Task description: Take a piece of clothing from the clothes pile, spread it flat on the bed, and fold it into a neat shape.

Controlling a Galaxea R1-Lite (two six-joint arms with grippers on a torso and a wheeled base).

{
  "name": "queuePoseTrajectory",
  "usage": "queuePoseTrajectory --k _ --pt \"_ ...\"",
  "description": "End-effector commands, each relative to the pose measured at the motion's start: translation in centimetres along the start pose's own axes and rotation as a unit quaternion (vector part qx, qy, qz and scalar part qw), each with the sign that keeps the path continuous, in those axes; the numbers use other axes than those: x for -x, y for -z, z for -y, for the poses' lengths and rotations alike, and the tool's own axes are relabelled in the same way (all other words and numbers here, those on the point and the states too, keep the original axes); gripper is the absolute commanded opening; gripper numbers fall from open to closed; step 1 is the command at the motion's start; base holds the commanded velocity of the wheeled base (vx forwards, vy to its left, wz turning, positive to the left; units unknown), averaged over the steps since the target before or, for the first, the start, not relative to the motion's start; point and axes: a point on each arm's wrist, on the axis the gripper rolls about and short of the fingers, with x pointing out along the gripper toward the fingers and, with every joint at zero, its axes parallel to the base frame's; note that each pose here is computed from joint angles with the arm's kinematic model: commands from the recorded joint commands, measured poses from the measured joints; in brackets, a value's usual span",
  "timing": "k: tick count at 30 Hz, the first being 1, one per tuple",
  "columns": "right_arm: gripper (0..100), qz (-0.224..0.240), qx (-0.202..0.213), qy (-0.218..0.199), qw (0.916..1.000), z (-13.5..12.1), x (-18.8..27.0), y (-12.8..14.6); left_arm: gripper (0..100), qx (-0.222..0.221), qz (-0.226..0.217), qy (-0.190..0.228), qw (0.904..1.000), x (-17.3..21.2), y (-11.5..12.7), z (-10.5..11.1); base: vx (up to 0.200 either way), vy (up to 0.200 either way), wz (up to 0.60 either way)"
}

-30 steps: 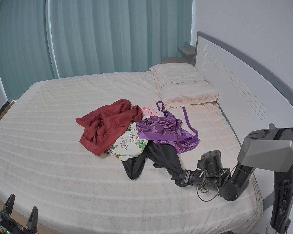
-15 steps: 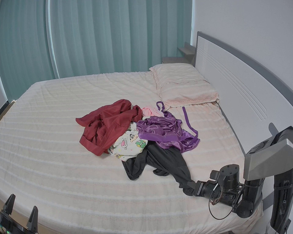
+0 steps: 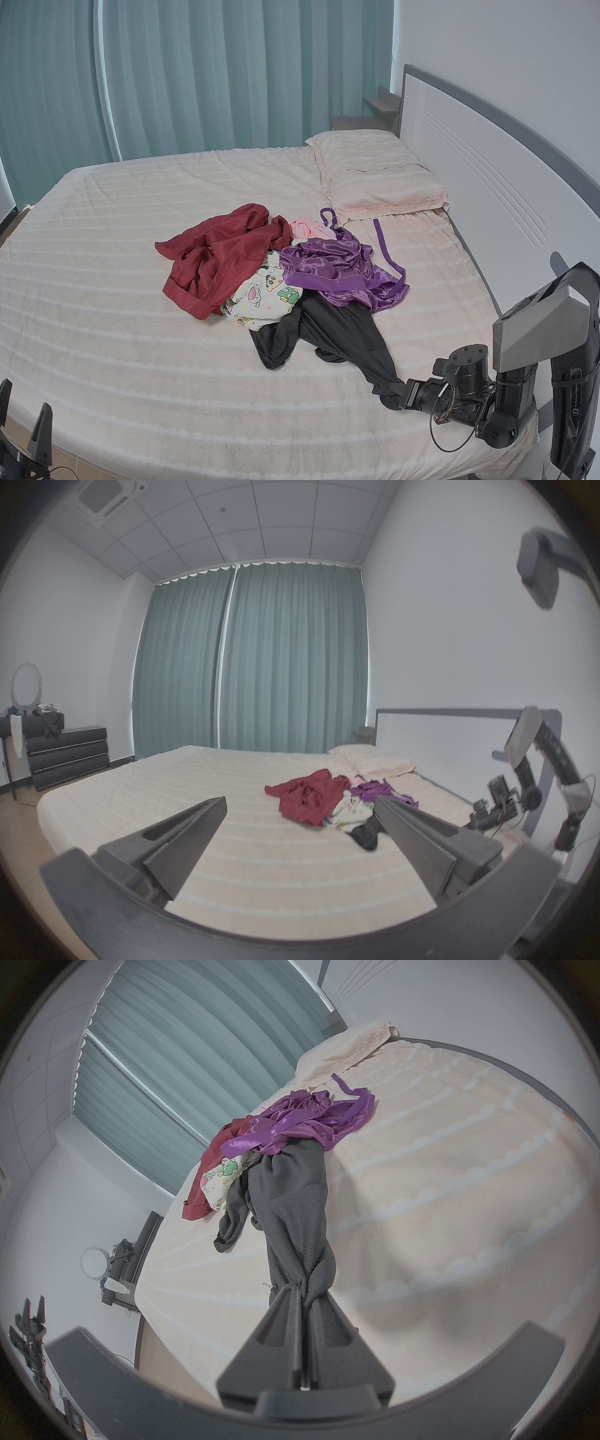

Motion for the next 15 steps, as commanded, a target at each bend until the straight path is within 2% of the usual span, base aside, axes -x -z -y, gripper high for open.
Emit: queuePoseTrajectory --k 1,3,4,5,6,7,8,11,15 --pt "0 0.012 0.0 -0.008 0.9999 -0.2 -0.2 -0.4 100 0.044 -0.087 0.081 0.9919 -4.2 -5.3 0.6 0.0 0.0 0.0" --pt "0 0.012 0.0 -0.008 0.9999 -0.2 -0.2 -0.4 100 0.044 -0.087 0.081 0.9919 -4.2 -5.3 0.6 0.0 0.0 0.0" --pt "0 0.015 -0.002 -0.006 0.9999 0.0 -0.1 -0.6 100 0.047 -0.154 0.145 0.9762 -5.4 -3.6 0.8 0.0 0.0 0.0" --pt "0 0.015 -0.002 -0.006 0.9999 0.0 -0.1 -0.6 100 0.047 -0.154 0.145 0.9762 -5.4 -3.6 0.8 0.0 0.0 0.0" --pt "0 0.016 -0.003 -0.004 0.9999 0.1 -0.1 -0.7 100 0.047 -0.189 0.174 0.9654 -6.1 -2.9 1.0 0.0 0.0 0.0" --pt "0 0.016 -0.003 -0.004 0.9999 0.1 -0.1 -0.7 100 0.049 -0.194 0.177 0.9636 -6.3 -2.9 1.0 0.0 0.0 0.0" --pt "0 0.017 -0.003 -0.002 0.9998 0.2 -0.1 -0.7 100 0.058 -0.23 0.187 0.9534 -7.2 -2.3 1.1 0.0 0.0 0.0" --pt "0 0.019 -0.005 -0.001 0.9998 0.3 -0.2 -0.8 100 0.062 -0.263 0.187 0.9445 -8.3 -2.0 1.2 0.0 0.0 0.0" --pt "0 0.02 -0.005 -0.001 0.9998 0.3 -0.1 -0.9 100 0.062 -0.304 0.205 0.9283 -11.1 -1.4 1.8 0.0 0.0 0.0"
